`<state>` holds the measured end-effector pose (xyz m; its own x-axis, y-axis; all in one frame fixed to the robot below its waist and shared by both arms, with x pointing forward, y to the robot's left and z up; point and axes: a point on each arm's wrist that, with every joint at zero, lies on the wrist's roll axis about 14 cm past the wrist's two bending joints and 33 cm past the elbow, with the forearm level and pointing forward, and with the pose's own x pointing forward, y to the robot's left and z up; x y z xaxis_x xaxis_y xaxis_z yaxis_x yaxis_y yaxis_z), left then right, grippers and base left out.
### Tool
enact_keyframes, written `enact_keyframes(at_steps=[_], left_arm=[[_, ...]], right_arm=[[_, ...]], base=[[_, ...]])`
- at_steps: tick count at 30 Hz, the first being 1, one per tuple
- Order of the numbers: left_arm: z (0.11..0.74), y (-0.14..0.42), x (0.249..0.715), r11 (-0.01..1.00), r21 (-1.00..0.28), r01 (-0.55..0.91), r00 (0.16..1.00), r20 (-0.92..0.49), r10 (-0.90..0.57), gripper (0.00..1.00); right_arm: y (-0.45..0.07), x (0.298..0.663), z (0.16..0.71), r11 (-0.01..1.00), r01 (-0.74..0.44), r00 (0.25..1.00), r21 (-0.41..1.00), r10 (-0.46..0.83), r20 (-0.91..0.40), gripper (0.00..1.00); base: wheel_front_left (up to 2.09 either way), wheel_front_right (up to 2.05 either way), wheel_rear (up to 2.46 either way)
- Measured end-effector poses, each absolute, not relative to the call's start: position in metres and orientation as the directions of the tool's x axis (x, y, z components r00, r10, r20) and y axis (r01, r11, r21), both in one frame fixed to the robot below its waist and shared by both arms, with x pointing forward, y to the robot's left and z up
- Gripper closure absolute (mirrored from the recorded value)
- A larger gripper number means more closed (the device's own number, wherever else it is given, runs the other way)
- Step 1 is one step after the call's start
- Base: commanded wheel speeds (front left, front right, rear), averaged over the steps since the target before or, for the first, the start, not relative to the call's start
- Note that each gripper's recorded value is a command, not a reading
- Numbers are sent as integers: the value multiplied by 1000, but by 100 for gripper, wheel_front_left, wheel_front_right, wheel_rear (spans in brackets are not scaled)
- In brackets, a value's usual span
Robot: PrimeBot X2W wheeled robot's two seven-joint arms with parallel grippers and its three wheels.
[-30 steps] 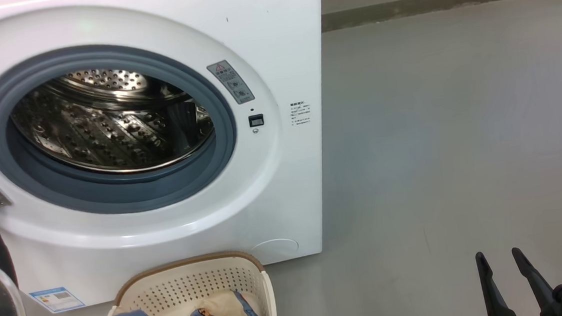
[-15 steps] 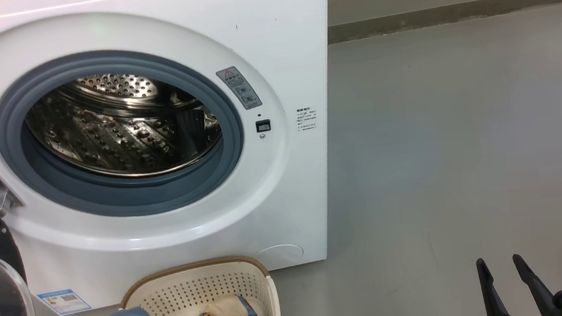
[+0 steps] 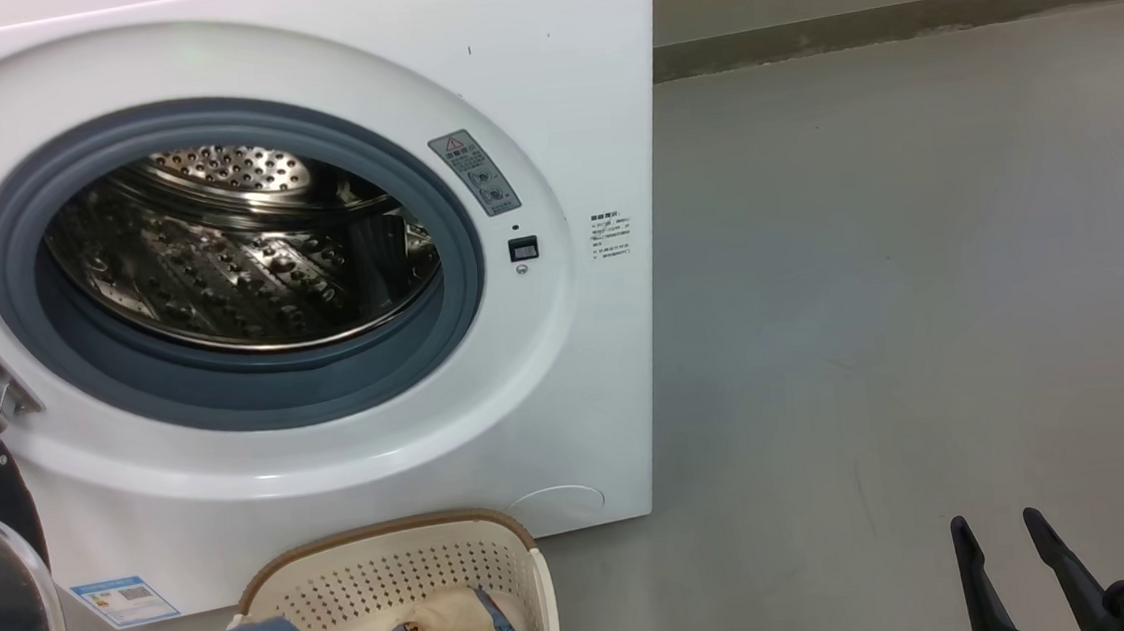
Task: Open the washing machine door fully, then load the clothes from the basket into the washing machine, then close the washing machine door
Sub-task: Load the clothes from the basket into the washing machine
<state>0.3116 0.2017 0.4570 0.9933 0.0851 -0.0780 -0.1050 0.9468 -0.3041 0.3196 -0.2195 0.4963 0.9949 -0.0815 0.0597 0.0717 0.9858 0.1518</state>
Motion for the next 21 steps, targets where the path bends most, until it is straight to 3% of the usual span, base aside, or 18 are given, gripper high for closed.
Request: enact_keyframes(at_steps=[21], left_arm=[[460, 188, 319, 955, -292, -56, 997, -68, 37, 100]], right_arm=[[-219, 320, 491, 985, 76, 996, 153, -83, 41, 0]], base=[[0, 0, 0]])
